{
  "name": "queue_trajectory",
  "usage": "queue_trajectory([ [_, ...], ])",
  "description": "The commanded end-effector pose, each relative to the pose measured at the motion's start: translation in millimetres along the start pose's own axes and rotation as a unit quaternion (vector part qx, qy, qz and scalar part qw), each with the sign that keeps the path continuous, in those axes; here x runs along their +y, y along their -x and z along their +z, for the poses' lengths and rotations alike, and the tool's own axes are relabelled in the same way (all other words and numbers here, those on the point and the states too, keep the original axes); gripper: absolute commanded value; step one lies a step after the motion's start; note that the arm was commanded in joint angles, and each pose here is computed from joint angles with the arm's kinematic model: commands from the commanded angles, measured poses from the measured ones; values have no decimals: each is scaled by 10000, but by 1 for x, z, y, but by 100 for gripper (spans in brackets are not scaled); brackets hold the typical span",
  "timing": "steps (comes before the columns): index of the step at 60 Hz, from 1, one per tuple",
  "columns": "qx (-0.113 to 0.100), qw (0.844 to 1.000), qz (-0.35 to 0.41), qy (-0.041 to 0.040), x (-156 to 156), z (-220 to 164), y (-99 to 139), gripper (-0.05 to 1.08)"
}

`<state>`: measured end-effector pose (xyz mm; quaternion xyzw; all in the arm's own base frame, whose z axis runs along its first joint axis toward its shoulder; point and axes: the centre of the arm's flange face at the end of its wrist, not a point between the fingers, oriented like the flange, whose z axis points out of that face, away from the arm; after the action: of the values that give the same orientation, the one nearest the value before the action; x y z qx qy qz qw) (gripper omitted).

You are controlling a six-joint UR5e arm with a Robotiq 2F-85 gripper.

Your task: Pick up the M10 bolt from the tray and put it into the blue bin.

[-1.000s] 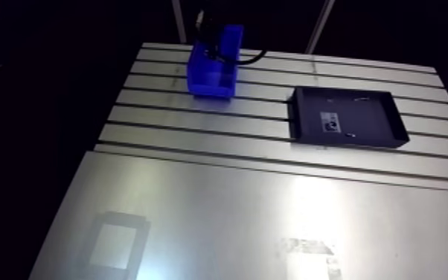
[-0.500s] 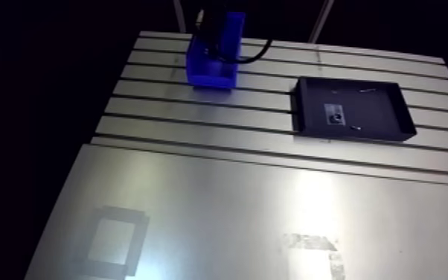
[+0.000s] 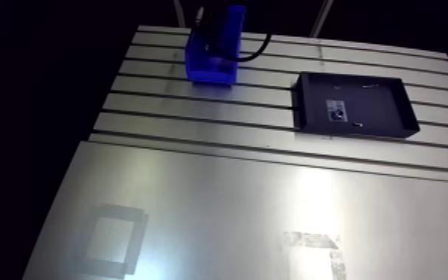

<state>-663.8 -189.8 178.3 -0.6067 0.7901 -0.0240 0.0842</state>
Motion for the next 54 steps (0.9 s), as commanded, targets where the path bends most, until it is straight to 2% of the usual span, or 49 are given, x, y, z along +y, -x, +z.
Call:
queue_trajectory([
  [1,62,9997,232,33,0,-8,1,14],
  [2,64,9996,268,40,0,-11,2,5],
  [4,65,9996,274,41,-1,-13,2,2],
  [9,59,9996,268,45,-4,-21,4,1],
  [14,41,9997,236,4,-9,-33,6,1],
  [20,68,9997,236,68,-12,-53,9,1],
  [25,108,9995,242,167,-17,-83,13,1],
  [32,134,9994,258,208,-21,-113,18,1],
  [37,119,9994,279,165,-25,-139,22,1],
  [38,100,9994,304,118,-27,-147,23,1],
  [39,100,9994,304,118,-27,-147,23,1],
  [40,88,9994,325,65,-29,-154,25,1],
  [41,88,9994,325,65,-29,-154,25,1],
  [42,70,9994,352,14,-31,-160,27,1],
  [45,66,9991,427,0,-33,-167,29,1],
  [47,88,9983,577,29,-35,-176,32,1],
  [48,116,9969,778,84,-37,-186,35,1],
  [49,116,9969,778,84,-37,-186,35,1],
  [51,170,9923,1214,191,-40,-201,39,1],
  [54,199,9887,1468,228,-39,-206,43,1],
])
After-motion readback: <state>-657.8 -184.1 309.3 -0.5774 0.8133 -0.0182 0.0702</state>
